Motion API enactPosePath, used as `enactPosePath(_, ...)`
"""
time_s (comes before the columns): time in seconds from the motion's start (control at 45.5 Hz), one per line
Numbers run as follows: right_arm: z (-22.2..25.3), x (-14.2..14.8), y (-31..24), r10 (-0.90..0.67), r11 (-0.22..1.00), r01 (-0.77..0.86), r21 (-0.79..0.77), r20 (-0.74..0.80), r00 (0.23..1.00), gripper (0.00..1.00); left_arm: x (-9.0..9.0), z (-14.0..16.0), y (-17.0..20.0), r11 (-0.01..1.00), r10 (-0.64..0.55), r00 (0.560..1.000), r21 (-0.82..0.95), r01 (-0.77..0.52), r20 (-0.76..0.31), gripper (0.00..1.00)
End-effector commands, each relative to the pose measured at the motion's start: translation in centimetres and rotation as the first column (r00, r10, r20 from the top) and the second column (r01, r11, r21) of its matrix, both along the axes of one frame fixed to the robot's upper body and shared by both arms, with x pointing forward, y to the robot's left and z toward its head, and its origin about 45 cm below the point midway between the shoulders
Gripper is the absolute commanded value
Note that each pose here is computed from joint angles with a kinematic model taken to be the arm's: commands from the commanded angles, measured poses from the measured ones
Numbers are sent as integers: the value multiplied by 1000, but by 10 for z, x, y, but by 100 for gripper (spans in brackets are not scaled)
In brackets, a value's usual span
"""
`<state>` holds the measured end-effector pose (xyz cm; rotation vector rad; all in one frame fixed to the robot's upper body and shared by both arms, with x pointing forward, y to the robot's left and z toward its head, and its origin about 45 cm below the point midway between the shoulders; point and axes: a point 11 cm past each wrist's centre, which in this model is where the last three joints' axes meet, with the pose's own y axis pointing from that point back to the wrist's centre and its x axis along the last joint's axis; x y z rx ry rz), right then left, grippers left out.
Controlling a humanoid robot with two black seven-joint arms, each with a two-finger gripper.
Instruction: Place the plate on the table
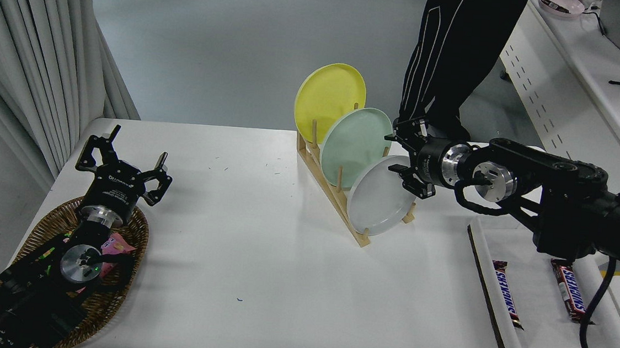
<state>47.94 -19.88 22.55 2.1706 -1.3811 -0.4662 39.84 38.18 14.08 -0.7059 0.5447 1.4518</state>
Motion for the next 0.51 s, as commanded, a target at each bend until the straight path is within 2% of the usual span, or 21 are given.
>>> enactPosePath(0.0,2,-1,5,25,999,-25,19,-11,1000,46,0,0,0,1000,-1,1000,0,1,-1,100)
enactPosePath(0.484,4,0,3,14,999,-14,31,-8,1000,36,0,0,0,1000,0,1000,0,0,0,100)
